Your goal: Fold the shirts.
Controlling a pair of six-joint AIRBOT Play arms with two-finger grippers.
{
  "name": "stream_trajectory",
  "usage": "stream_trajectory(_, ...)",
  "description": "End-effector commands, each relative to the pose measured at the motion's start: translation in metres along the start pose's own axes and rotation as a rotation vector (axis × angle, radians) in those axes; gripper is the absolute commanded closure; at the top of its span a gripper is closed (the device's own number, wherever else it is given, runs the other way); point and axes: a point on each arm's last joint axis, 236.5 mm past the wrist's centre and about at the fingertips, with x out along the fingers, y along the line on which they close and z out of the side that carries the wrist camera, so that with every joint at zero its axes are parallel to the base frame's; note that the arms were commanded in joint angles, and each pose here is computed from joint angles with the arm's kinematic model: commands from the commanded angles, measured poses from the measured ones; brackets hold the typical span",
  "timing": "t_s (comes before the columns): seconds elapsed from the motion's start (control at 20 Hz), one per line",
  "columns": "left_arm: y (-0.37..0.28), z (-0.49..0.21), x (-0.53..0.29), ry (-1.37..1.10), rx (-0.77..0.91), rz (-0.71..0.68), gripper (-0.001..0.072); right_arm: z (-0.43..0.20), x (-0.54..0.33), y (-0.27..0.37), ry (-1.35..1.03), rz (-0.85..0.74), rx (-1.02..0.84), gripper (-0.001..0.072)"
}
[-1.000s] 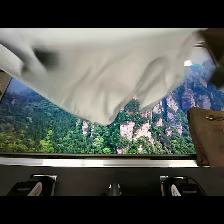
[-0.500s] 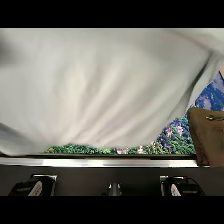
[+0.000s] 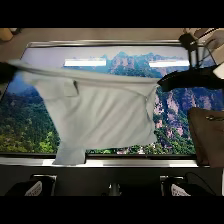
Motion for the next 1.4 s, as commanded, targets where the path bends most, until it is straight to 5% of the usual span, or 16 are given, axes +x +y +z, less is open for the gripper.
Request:
stream_trajectory(0.0, 0.017, -0.096, 0.090, 0.227, -0.269, -0.058, 0.0683, -0.014, 0.084, -0.006, -0.006, 0.188, 0.263, 0.0692)
stream_trajectory(0.25, -0.002, -0.170, 0.141, 0.442, -0.269, -0.089, 0.0681, -0.024, 0.111, -0.018, 0.002, 0.197, 0.311, 0.0671)
stream_trajectory(0.3, -0.006, -0.176, 0.143, 0.458, -0.251, -0.096, 0.0622, -0.021, 0.107, -0.021, -0.007, 0.195, 0.297, 0.0520)
stream_trajectory(0.35, -0.007, -0.176, 0.140, 0.470, -0.220, -0.107, 0.0425, -0.017, 0.098, -0.023, -0.012, 0.202, 0.266, 0.0276)
stream_trajectory(0.4, -0.003, -0.175, 0.135, 0.492, -0.179, -0.113, 0.0233, -0.016, 0.084, -0.025, -0.010, 0.217, 0.222, 0.0172)
stream_trajectory(0.45, 0.008, -0.174, 0.125, 0.535, -0.140, -0.100, 0.0146, -0.021, 0.066, -0.032, 0.007, 0.217, 0.188, 0.0172)
stream_trajectory(0.55, 0.047, -0.182, 0.100, 0.653, -0.088, -0.013, 0.0185, -0.061, 0.033, -0.056, 0.143, 0.152, 0.162, 0.0179)
stream_trajectory(0.65, 0.084, -0.204, 0.076, 0.775, -0.093, 0.082, 0.0383, -0.127, 0.004, -0.077, 0.396, 0.075, 0.162, 0.0185)
stream_trajectory(0.7, 0.094, -0.217, 0.068, 0.821, -0.105, 0.106, 0.0411, -0.157, -0.006, -0.080, 0.510, 0.054, 0.169, 0.0226)
stream_trajectory(0.75, 0.096, -0.232, 0.066, 0.850, -0.133, 0.103, 0.0403, -0.180, -0.008, -0.075, 0.573, 0.059, 0.187, 0.0228)
stream_trajectory(0.85, 0.078, -0.268, 0.066, 0.919, -0.170, 0.006, 0.0209, -0.203, 0.004, -0.059, 0.582, 0.104, 0.238, 0.0215)
stream_trajectory(0.9, 0.070, -0.285, 0.067, 0.947, -0.193, -0.019, 0.0200, -0.210, 0.011, -0.054, 0.574, 0.118, 0.262, 0.0201)
stream_trajectory(1.25, 0.065, -0.306, 0.094, 0.879, -0.175, 0.016, 0.0206, -0.240, 0.028, -0.044, 0.588, 0.136, 0.334, 0.0079)
stream_trajectory(1.35, 0.064, -0.301, 0.102, 0.842, -0.168, 0.023, 0.0315, -0.244, 0.033, -0.045, 0.583, 0.126, 0.342, 0.0079)
